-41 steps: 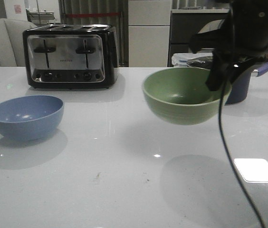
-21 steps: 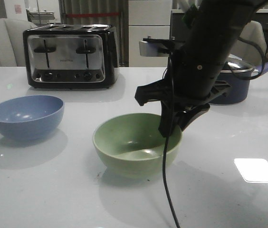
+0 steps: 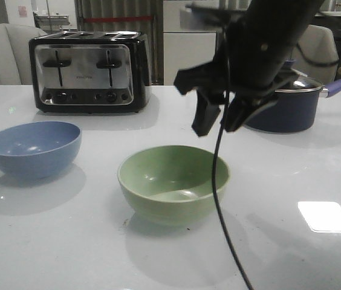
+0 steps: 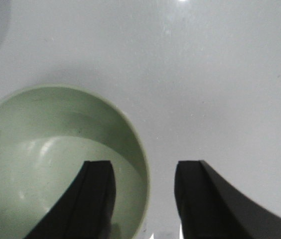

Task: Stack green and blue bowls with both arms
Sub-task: 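Release the green bowl and raise the right gripper away, then lower the left gripper into the light blue bowl and grip its rim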

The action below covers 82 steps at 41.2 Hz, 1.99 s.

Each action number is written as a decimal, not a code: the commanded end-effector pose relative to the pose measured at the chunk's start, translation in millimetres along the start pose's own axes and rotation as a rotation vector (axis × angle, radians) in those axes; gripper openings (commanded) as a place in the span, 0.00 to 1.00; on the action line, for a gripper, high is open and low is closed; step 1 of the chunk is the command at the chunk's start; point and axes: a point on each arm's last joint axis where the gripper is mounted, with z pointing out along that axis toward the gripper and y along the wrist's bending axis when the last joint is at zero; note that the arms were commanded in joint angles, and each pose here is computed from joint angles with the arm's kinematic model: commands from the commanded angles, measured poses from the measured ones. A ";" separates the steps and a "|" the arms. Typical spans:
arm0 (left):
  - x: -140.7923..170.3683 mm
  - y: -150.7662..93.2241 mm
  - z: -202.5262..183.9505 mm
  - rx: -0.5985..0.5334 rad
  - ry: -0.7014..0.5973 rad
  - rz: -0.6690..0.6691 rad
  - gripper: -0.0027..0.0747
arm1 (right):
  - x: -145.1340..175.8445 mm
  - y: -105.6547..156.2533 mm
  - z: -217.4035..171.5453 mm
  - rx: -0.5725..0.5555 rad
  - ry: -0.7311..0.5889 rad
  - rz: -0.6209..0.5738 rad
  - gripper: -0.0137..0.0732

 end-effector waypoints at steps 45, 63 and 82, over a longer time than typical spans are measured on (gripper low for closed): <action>-17.1 -2.8 13.0 0.018 -0.051 0.035 0.55 | 164.8 7.2 -186.6 0.012 -0.377 -0.196 0.64; -46.0 -22.3 102.9 0.082 0.177 0.074 0.87 | 164.8 7.2 -186.6 0.012 -0.378 -0.196 0.64; -69.3 -31.1 229.2 0.075 0.313 0.074 0.87 | 164.8 7.2 -186.6 0.012 -0.378 -0.196 0.64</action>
